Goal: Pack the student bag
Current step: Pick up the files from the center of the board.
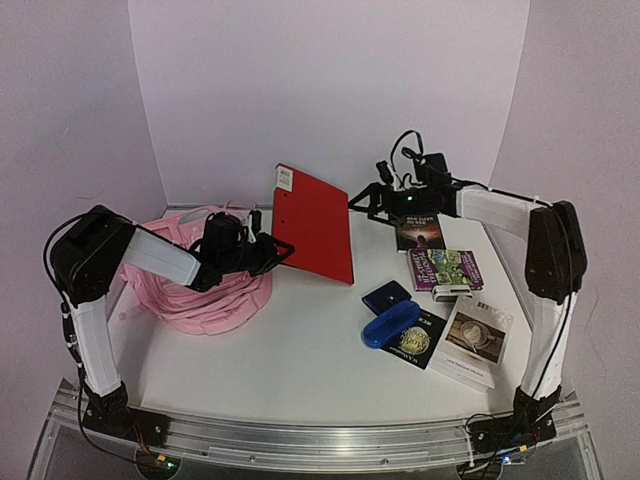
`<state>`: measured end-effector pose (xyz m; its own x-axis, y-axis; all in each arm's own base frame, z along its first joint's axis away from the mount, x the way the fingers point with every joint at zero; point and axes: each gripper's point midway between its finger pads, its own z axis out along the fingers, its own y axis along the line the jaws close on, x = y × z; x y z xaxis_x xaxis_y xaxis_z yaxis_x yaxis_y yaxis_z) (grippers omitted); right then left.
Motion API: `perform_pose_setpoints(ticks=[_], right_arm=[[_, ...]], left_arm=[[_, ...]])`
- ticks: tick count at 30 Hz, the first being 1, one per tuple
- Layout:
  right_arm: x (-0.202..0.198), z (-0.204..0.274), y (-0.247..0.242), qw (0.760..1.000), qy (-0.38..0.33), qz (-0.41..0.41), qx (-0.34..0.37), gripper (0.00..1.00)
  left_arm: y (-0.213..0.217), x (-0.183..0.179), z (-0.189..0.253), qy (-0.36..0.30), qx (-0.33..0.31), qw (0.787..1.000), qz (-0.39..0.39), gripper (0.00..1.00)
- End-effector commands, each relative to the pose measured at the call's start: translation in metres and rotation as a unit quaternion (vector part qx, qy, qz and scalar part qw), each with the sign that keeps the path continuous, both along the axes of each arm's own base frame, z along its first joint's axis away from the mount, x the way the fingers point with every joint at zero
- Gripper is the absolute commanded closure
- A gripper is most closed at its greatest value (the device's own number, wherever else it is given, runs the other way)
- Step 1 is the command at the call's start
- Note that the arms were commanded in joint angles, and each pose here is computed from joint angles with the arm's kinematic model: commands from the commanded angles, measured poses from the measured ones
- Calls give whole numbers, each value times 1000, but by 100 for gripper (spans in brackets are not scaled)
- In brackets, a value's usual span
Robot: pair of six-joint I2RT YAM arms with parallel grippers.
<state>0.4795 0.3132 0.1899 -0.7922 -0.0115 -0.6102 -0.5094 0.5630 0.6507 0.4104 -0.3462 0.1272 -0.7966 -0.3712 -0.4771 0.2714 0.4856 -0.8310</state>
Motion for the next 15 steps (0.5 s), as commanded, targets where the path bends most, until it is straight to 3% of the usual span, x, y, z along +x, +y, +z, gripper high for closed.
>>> perform_pose_setpoints(ticks=[1, 7, 15], right_arm=[[-14, 41, -24, 999, -36, -33, -3, 2], [-42, 46, -14, 997, 18, -7, 70, 2], [-71, 75, 16, 990, -1, 55, 133, 2]], left_arm=[[13, -8, 123, -177, -78, 981, 11, 100], [28, -35, 188, -254, -152, 955, 10, 100], [35, -63, 232, -296, -233, 926, -4, 100]])
